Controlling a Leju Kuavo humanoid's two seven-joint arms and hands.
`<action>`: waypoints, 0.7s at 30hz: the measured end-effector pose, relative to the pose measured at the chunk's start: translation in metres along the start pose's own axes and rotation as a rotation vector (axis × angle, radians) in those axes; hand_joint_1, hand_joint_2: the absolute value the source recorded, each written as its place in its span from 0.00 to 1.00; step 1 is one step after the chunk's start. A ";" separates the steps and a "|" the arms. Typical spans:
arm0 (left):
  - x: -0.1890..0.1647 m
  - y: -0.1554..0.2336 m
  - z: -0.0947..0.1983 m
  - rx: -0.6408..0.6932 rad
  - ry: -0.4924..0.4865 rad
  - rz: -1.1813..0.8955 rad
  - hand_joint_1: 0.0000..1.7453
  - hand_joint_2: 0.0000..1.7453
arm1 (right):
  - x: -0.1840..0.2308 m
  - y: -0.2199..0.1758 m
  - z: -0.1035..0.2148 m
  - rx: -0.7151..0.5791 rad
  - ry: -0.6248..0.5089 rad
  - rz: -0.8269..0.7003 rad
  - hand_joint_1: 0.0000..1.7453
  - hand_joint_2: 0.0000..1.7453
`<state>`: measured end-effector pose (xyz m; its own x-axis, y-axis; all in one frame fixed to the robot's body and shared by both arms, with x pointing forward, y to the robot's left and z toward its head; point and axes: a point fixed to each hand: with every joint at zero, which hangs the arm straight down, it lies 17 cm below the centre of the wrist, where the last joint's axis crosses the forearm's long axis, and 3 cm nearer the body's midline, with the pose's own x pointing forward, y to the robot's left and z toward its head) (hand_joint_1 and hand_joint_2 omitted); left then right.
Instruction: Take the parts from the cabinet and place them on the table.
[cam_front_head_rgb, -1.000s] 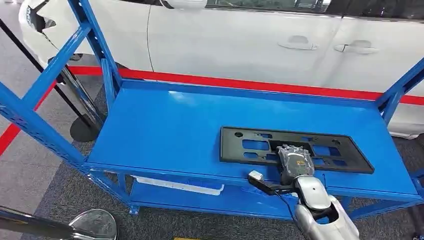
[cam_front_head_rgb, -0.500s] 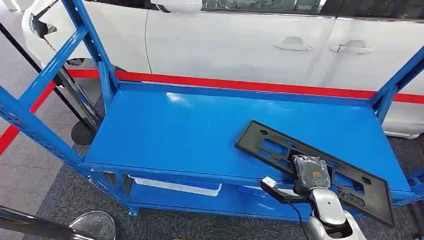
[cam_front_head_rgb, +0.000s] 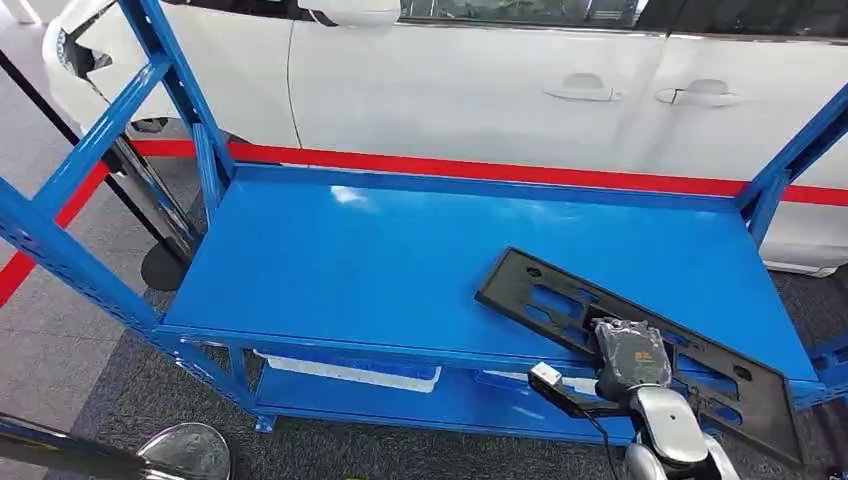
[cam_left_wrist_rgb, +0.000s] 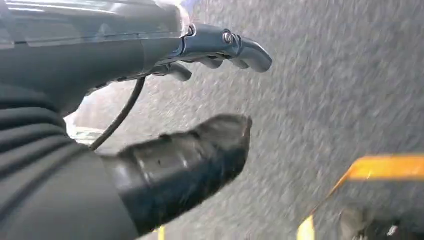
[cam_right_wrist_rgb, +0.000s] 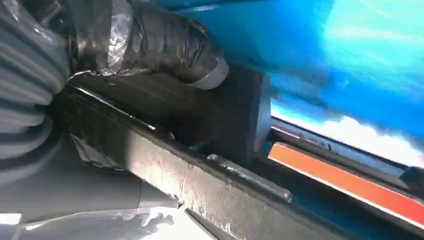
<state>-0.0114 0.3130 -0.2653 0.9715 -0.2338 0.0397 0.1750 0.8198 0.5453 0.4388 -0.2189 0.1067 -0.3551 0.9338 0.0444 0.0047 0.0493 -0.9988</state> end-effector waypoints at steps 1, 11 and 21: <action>0.002 -0.005 0.003 -0.007 -0.001 -0.003 0.00 1.00 | 0.005 -0.007 0.000 -0.024 -0.013 -0.006 1.00 1.00; -0.003 -0.026 0.012 -0.076 0.064 -0.015 0.00 1.00 | 0.044 -0.084 0.006 -0.240 -0.139 -0.034 1.00 1.00; -0.002 -0.028 0.014 -0.084 0.086 -0.041 0.00 1.00 | 0.089 -0.130 0.018 -0.339 -0.258 -0.053 1.00 1.00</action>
<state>-0.0203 0.2836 -0.2691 0.9726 -0.2258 -0.0551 0.2246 0.8519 0.4730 0.3898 -0.1486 0.2399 -0.5852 0.8096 0.0455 0.2720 0.2488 -0.9296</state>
